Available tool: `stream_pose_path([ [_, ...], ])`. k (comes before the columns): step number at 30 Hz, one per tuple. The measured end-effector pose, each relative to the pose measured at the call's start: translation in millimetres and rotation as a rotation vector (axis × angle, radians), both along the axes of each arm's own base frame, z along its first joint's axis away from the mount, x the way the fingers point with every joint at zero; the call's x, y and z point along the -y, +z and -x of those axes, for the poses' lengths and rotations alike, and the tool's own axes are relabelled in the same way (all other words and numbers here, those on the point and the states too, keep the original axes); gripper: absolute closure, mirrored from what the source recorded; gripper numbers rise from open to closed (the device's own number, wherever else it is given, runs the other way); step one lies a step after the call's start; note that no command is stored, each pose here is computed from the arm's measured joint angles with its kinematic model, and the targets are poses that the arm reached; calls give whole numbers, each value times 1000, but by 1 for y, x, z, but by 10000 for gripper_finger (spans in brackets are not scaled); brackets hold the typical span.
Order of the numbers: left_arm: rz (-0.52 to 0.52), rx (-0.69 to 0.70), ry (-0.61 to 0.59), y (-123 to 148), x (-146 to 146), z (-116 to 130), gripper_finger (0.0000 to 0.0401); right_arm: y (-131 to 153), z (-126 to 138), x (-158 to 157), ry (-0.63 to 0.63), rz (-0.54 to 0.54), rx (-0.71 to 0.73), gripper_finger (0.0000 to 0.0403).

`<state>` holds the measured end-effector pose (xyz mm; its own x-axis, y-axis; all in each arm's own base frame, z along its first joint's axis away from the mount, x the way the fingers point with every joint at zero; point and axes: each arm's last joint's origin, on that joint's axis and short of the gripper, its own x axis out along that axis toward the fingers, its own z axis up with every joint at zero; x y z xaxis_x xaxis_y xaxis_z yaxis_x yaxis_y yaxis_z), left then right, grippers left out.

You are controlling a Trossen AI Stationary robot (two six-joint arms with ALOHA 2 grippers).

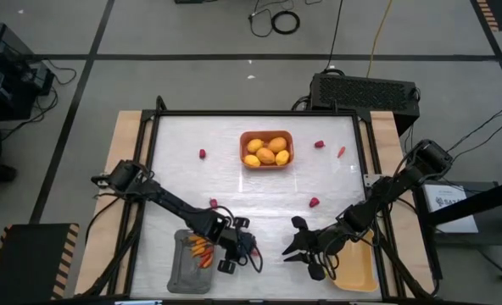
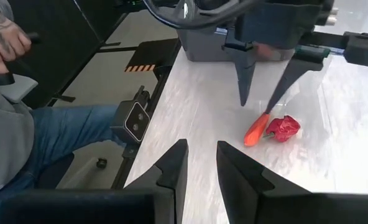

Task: Sort produce into baskets
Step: Put the orange chili pepper into the black bin

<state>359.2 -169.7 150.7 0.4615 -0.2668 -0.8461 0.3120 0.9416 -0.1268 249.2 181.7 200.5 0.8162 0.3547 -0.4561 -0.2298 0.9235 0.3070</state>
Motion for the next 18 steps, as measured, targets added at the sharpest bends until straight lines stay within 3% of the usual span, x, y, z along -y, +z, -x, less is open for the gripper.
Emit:
stream_pose_path([
  [5, -58, 13, 36, -4, -2, 0, 256, 0, 0, 0, 0, 0, 0, 326],
  [18, -41, -19, 26, -19, 0, -3, 258, 0, 0, 0, 1, 3, 2, 326],
])
